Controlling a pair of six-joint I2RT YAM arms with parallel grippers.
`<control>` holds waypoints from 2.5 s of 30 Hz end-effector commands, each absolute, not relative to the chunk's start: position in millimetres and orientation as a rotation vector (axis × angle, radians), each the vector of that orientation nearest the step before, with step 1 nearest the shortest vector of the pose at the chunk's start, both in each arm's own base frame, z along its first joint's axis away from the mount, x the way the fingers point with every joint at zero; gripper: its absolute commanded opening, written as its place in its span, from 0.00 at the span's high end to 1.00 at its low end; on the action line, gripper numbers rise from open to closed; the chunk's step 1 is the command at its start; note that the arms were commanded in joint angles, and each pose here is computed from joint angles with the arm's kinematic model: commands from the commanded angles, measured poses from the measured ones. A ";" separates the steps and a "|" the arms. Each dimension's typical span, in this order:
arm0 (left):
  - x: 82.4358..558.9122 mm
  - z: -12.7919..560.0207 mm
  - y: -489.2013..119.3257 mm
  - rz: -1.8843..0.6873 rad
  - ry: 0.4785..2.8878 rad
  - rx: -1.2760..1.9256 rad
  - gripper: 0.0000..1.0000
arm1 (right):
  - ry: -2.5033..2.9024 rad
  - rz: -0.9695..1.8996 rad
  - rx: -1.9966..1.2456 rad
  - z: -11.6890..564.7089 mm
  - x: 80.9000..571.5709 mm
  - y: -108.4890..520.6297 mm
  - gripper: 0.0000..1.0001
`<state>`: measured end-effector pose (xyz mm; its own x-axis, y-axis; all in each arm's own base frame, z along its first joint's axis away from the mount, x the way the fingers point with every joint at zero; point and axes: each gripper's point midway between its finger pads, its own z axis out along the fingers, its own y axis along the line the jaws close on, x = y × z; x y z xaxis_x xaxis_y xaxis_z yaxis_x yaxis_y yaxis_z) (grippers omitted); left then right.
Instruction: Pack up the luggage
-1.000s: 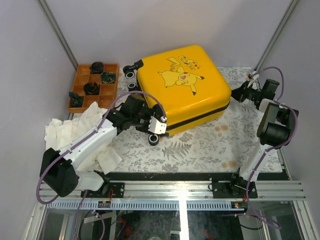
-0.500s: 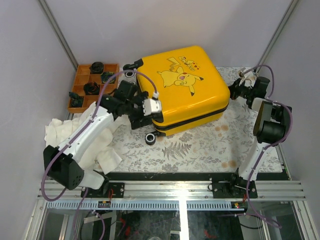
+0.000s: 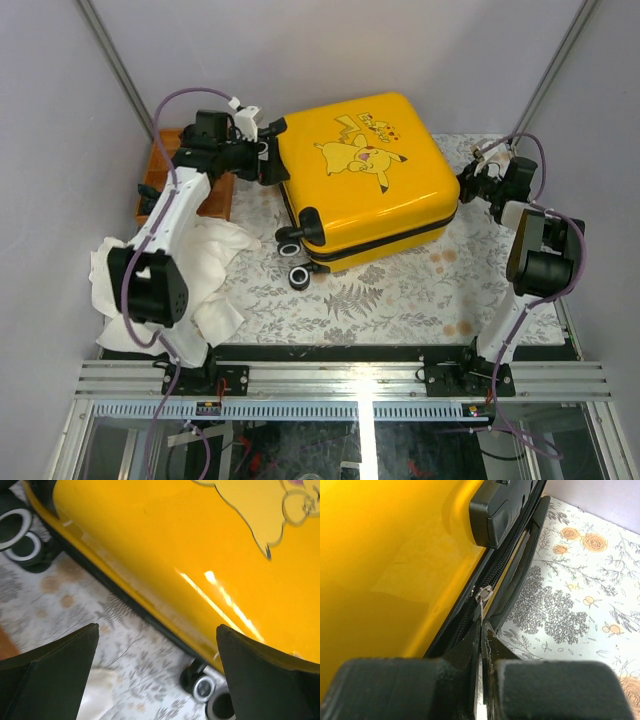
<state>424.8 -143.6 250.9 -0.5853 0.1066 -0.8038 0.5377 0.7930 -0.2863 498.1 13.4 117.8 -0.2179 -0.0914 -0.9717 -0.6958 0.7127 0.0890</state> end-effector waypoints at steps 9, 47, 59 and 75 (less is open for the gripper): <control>478.0 213.5 -219.5 -1.078 2.107 0.744 0.02 | 1.654 0.791 -0.786 146.5 424.5 79.6 1.00; 330.5 265.9 -60.0 -0.445 2.228 -0.611 0.00 | 1.804 0.759 -0.910 130.3 308.6 89.7 1.00; 354.5 210.5 -70.0 -0.651 2.234 -1.115 0.00 | 1.854 0.690 -0.928 127.3 312.4 86.6 1.00; 405.2 205.9 -115.1 -0.945 2.183 -1.346 0.05 | 1.911 0.668 -0.987 119.6 308.5 84.9 1.00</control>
